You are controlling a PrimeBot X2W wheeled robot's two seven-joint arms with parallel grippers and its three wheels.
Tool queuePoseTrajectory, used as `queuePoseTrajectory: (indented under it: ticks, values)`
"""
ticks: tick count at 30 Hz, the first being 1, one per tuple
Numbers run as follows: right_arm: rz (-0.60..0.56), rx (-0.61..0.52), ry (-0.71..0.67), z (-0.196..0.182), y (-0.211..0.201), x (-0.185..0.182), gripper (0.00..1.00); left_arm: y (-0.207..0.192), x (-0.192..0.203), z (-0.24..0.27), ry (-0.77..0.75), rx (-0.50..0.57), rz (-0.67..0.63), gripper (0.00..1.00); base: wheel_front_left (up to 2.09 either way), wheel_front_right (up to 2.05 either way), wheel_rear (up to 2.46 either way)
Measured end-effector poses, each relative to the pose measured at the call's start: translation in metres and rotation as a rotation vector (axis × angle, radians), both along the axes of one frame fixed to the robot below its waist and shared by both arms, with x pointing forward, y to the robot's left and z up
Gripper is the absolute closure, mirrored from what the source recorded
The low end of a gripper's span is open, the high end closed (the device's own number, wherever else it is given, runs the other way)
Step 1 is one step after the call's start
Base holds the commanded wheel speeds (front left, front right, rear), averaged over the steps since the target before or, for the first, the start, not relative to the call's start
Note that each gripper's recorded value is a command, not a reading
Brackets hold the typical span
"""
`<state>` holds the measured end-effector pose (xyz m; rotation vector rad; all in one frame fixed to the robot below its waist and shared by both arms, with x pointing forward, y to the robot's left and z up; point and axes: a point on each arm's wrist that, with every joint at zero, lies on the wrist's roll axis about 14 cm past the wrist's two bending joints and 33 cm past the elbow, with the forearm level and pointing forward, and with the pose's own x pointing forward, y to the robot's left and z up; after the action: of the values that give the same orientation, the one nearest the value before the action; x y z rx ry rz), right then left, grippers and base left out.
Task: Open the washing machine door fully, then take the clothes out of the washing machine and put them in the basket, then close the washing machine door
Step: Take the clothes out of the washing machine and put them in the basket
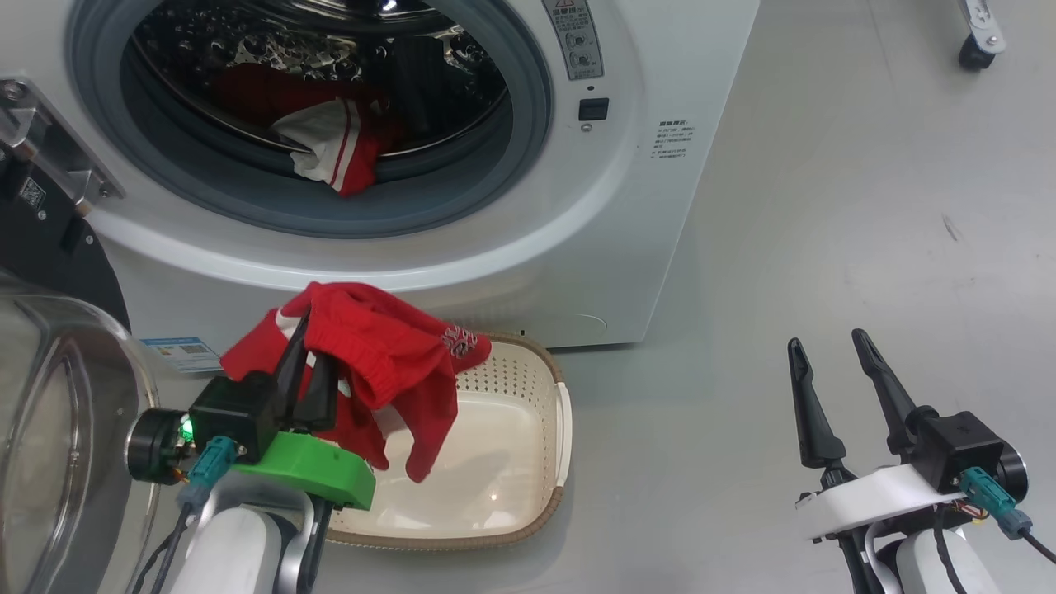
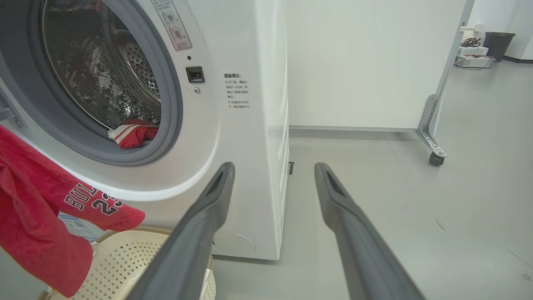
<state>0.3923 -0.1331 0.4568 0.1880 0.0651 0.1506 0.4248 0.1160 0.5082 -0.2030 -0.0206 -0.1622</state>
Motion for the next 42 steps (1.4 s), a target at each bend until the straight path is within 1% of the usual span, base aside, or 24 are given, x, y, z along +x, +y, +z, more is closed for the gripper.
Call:
queuePoseTrajectory:
  ticks: [12, 18, 24, 33, 39, 42]
  values:
    - [-0.012, 0.003, 0.025, -0.009, -0.004, 0.001, 0.0, -0.015, -0.013, -0.087, 0.308, -0.021, -0.044, 1.0, 0.0, 0.0, 0.0]
    - [-0.022, 0.003, 0.032, -0.014, -0.008, 0.008, 0.0, -0.025, -0.022, -0.143, 0.509, -0.003, -0.077, 1.0, 0.0, 0.0, 0.0]
    - [-0.031, 0.001, 0.031, -0.018, -0.011, 0.02, 0.0, -0.033, -0.008, -0.173, 0.603, 0.009, -0.1, 1.0, 0.0, 0.0, 0.0]
    - [-0.037, -0.003, 0.043, -0.03, -0.014, 0.037, 0.0, -0.046, -0.004, -0.229, 0.79, 0.063, -0.151, 1.0, 0.0, 0.0, 0.0]
    - [-0.036, -0.008, 0.064, -0.042, -0.015, 0.044, 0.0, -0.053, 0.005, -0.257, 0.864, 0.09, -0.176, 1.0, 0.0, 0.0, 0.0]
    - [-0.035, -0.011, 0.071, -0.047, -0.017, 0.047, 0.0, -0.05, 0.001, -0.275, 0.912, 0.108, -0.171, 1.0, 0.0, 0.0, 0.0]
